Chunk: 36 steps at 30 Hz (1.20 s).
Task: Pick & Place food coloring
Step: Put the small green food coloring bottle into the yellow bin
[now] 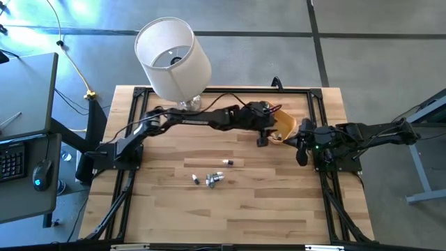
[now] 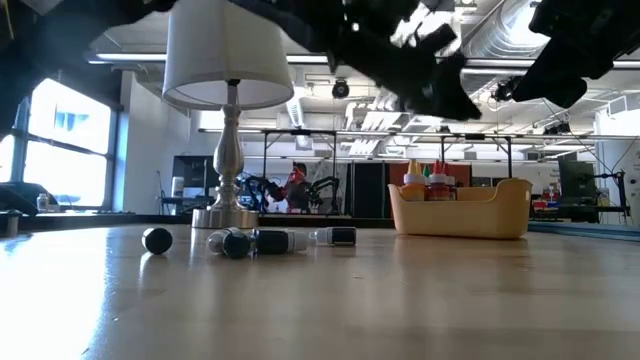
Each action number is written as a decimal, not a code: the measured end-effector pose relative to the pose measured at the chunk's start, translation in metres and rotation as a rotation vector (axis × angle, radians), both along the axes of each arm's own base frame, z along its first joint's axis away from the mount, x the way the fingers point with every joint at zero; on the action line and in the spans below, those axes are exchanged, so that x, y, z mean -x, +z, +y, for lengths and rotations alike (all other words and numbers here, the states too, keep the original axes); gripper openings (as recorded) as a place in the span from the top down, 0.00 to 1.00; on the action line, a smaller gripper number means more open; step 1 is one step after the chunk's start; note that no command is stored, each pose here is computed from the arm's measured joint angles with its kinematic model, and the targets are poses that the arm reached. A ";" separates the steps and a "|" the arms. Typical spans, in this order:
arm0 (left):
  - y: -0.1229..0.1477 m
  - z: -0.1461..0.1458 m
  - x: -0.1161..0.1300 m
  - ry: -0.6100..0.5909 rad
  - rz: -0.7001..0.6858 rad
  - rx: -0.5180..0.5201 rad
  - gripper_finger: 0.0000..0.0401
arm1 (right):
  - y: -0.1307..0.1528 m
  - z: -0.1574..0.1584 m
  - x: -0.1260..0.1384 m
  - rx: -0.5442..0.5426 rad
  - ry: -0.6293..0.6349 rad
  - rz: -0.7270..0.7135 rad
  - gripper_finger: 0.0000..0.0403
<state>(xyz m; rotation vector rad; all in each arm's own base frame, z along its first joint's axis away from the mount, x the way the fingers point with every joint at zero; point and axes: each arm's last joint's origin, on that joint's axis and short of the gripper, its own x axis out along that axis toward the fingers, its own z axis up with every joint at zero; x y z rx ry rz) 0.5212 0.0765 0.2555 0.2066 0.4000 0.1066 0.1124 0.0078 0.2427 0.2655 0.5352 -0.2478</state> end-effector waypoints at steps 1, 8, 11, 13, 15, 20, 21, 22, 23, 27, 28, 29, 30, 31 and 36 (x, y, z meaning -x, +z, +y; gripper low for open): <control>0.010 -0.003 0.005 -0.003 0.011 0.001 0.57 | 0.000 0.000 0.000 0.000 0.000 0.001 1.00; 0.084 -0.016 0.058 -0.009 0.099 0.008 0.57 | 0.000 0.000 0.000 0.005 -0.006 -0.004 1.00; 0.099 -0.018 0.088 0.014 0.235 0.017 0.57 | 0.002 -0.001 -0.001 0.030 -0.011 -0.016 1.00; 0.109 -0.020 0.107 0.034 0.317 0.020 0.57 | 0.003 -0.001 -0.002 0.052 -0.017 -0.029 1.00; 0.113 -0.023 0.126 0.048 0.418 0.045 0.57 | 0.005 -0.001 -0.003 0.072 -0.010 -0.048 1.00; 0.123 -0.030 0.161 0.079 0.573 0.125 0.62 | 0.009 0.000 -0.009 0.121 0.024 -0.084 1.00; 0.122 -0.031 0.168 0.098 0.626 0.141 0.63 | 0.008 0.000 -0.011 0.127 0.028 -0.085 1.00; 0.120 -0.031 0.174 0.118 0.680 0.153 0.65 | 0.010 0.000 -0.012 0.133 0.029 -0.096 1.00; 0.119 -0.033 0.177 0.136 0.708 0.154 0.66 | 0.010 0.000 -0.013 0.138 0.032 -0.101 1.00; 0.108 -0.043 0.190 0.166 0.831 0.137 0.71 | 0.008 0.001 -0.018 0.142 0.035 -0.084 1.00; 0.103 -0.046 0.193 0.168 0.843 0.126 0.72 | 0.007 0.001 -0.019 0.143 0.036 -0.073 1.00; 0.098 -0.048 0.198 0.184 0.855 0.120 0.73 | 0.006 0.001 -0.020 0.144 0.035 -0.067 1.00; 0.093 -0.049 0.204 0.212 0.869 0.114 0.74 | 0.005 0.001 -0.021 0.145 0.037 -0.060 1.00; 0.087 -0.051 0.212 0.241 0.877 0.106 0.74 | 0.005 0.001 -0.021 0.145 0.038 -0.054 1.00; 0.053 -0.055 0.250 0.340 0.734 0.128 0.76 | 0.002 0.002 -0.026 0.182 0.057 -0.024 1.00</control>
